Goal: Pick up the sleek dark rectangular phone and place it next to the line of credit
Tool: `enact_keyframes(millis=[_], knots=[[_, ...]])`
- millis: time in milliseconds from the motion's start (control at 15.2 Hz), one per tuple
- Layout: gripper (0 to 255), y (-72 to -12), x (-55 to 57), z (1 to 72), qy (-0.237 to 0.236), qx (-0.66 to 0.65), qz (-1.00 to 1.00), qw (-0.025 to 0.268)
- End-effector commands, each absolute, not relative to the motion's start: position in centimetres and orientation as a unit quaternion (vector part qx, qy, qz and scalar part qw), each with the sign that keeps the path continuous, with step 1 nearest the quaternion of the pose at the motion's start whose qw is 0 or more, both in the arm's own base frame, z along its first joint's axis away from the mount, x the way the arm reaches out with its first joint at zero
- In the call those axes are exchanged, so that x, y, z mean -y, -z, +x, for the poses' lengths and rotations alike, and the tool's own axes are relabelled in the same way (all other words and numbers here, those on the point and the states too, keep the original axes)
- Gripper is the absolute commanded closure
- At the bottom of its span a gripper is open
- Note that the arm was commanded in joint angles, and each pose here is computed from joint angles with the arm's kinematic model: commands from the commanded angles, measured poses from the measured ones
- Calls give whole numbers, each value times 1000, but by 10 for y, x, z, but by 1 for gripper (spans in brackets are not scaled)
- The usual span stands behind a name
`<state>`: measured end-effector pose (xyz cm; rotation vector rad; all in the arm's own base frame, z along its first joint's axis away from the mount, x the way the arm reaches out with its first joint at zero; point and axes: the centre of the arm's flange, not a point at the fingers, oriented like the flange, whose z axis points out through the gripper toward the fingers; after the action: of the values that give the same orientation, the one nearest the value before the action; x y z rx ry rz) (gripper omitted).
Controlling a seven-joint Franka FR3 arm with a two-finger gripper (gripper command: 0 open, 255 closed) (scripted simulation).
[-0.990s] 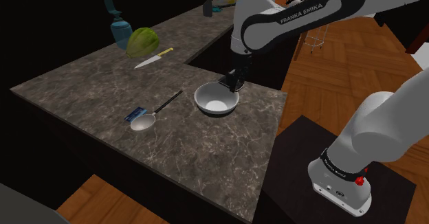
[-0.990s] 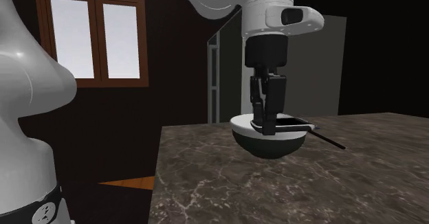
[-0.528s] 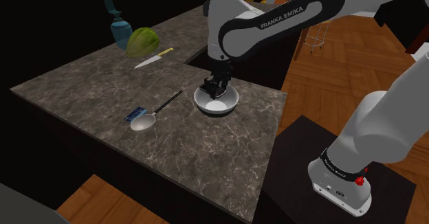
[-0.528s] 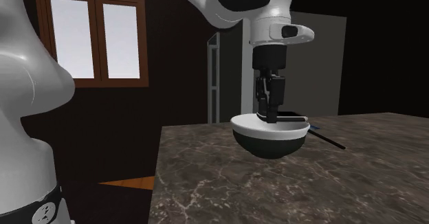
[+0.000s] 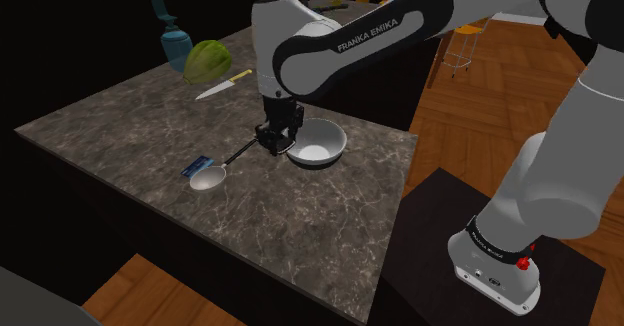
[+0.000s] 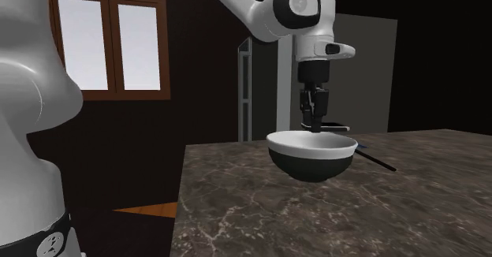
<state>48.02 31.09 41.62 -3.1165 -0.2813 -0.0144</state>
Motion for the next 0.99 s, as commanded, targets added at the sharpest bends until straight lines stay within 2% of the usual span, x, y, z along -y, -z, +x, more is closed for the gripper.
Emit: enact_keyframes(millis=[0,594,924], knots=[[255,-418,-338,485,5,89,-996,6],[255,-419,-449,508,5,89,-996,6],[255,-393,-449,508,5,89,-996,6]])
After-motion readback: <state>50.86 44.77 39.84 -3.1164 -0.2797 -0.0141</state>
